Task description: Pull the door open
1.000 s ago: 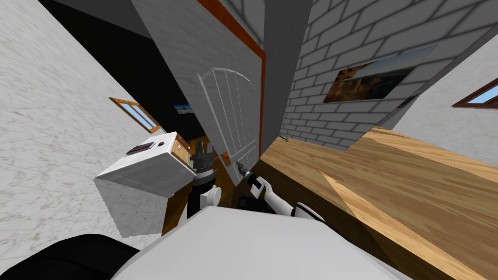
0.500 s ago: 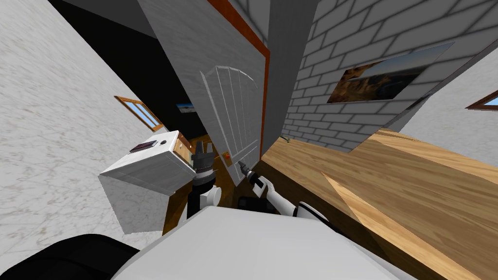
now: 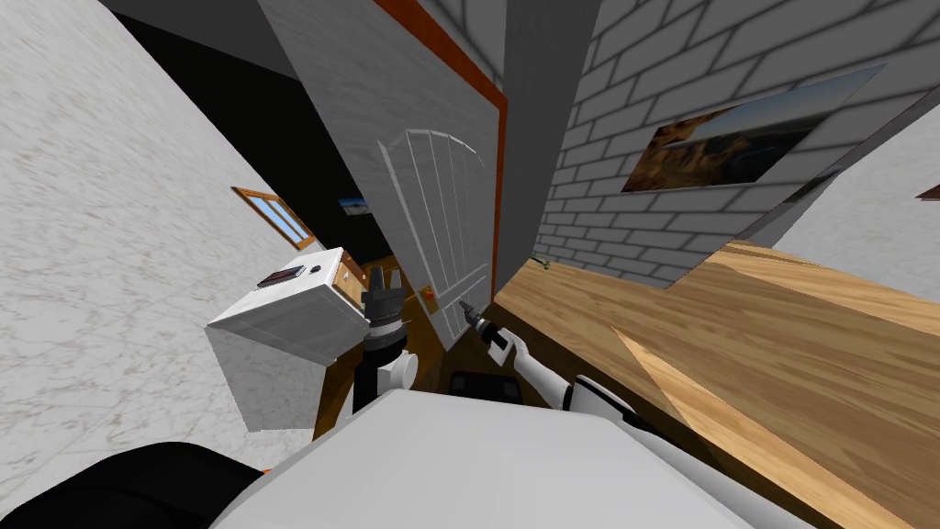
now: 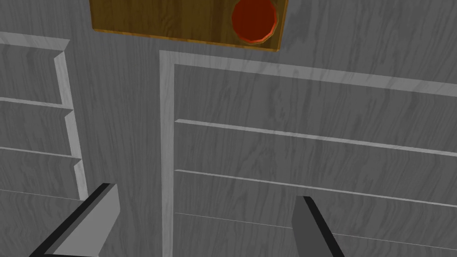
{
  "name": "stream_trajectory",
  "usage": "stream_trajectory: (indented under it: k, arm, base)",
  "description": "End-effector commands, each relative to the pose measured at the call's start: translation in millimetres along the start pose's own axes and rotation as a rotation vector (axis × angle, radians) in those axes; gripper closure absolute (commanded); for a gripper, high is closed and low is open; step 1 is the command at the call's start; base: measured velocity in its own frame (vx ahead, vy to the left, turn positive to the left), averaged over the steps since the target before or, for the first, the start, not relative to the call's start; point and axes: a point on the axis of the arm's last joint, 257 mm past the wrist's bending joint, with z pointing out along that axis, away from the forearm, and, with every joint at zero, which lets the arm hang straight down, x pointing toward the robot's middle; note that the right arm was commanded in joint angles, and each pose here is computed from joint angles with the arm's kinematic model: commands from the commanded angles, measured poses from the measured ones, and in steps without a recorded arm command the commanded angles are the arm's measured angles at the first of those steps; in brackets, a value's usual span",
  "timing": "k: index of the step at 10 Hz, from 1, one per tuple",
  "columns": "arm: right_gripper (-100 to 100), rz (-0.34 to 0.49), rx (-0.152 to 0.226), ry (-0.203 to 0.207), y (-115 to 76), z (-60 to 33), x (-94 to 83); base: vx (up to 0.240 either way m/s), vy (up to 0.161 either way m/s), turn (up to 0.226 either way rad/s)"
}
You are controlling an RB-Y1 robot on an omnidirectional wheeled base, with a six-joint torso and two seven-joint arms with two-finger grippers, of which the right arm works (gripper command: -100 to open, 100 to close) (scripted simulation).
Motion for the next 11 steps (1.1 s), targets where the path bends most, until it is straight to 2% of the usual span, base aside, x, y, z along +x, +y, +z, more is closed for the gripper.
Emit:
stream_trajectory:
  k: [1,2,6,11]
  arm:
    - [-100,0.000,0.003,-0.016,-2.5,-7.1,-18.5]
    - [-100,0.002,0.001,-0.025,-0.9,-10.4,-30.4]
    - [-100,0.015,-0.016,-0.041,7.9,-14.2,-51.4]
    - [-100,0.032,-0.036,-0.049,17.4,-14.2,-61.7]
  base:
    - [0.005,0.104,0.043]
    - [0.042,0.199,0.039]
    - [0.036,0.248,0.047]
    - [0.063,0.195,0.063]
